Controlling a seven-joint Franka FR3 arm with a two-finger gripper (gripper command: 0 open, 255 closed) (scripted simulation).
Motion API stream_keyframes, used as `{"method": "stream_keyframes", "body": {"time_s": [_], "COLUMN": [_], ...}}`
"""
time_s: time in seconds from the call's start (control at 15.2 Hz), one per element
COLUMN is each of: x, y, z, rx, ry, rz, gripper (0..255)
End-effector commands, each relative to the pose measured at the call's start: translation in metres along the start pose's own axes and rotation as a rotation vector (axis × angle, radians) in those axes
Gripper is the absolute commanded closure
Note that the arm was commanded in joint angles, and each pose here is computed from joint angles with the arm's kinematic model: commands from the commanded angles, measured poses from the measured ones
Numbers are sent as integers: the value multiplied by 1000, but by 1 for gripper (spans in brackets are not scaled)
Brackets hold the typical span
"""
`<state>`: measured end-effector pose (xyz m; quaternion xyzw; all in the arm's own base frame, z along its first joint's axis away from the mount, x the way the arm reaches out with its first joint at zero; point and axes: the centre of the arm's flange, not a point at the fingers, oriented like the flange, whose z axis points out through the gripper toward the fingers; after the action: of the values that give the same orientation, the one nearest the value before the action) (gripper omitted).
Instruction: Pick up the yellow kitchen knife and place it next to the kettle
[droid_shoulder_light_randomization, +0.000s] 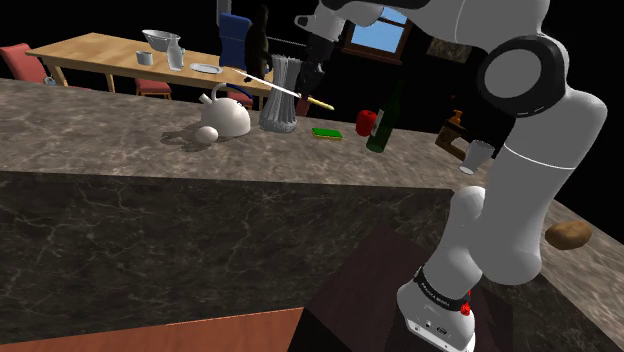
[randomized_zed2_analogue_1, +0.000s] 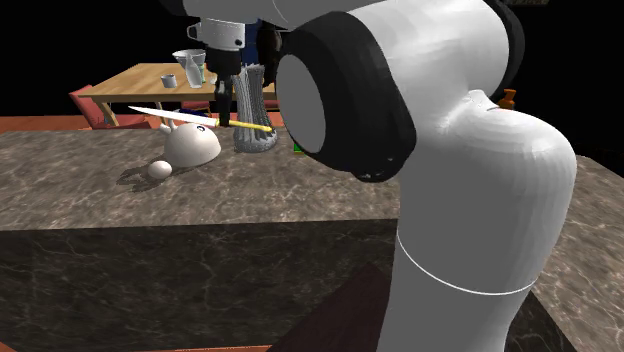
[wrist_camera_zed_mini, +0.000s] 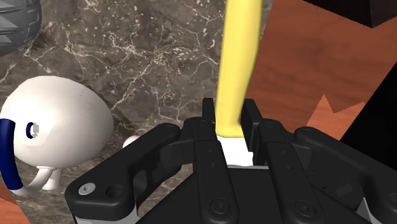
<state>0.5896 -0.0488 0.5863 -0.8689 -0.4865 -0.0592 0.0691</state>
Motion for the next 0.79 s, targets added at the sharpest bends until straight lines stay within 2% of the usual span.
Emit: {"method": "stream_keyframes", "body": {"time_s": [0.0,0.33,0.73], "x": [26,94,89], "y": [7,20,22], "z": [1,12,43], "rx": [0,0,0], "ry": [1,1,1], "rz": [0,0,0], "gripper": [255,255,255]}}
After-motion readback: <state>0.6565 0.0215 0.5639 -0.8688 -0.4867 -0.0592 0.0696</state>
